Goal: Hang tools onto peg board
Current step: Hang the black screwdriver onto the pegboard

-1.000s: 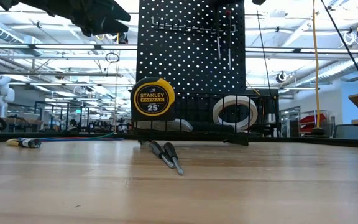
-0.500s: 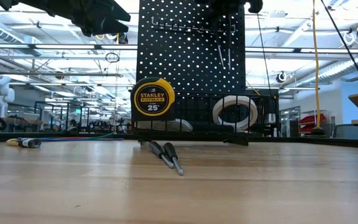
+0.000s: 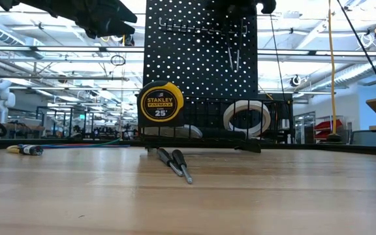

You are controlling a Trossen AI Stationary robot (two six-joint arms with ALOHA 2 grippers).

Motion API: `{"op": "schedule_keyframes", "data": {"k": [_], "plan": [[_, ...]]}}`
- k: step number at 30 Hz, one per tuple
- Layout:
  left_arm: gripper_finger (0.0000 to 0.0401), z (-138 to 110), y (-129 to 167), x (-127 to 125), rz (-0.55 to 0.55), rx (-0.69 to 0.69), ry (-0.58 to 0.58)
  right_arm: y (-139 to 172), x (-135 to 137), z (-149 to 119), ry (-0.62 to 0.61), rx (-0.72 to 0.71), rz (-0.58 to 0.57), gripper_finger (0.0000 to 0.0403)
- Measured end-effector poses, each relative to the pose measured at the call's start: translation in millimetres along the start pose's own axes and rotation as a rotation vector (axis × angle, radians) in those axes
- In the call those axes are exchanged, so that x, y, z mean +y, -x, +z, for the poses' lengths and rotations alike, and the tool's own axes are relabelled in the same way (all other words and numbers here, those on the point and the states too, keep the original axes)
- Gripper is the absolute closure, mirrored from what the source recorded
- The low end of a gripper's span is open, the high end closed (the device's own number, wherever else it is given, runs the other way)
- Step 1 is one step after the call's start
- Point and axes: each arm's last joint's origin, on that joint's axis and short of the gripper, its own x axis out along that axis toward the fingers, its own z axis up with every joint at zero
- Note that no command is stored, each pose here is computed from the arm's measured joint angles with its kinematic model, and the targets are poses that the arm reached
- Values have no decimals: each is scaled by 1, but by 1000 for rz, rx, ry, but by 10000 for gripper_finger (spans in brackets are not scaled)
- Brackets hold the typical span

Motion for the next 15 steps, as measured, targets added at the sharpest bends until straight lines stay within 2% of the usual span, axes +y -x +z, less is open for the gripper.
{"op": "schedule_keyframes", "data": {"k": [7,15], "plan": [[111,0,0,0,0,1,0,11,5,2,35,-14,38,160],[111,0,0,0,-2,0,0,28,12,5,73,-34,71,138]]}}
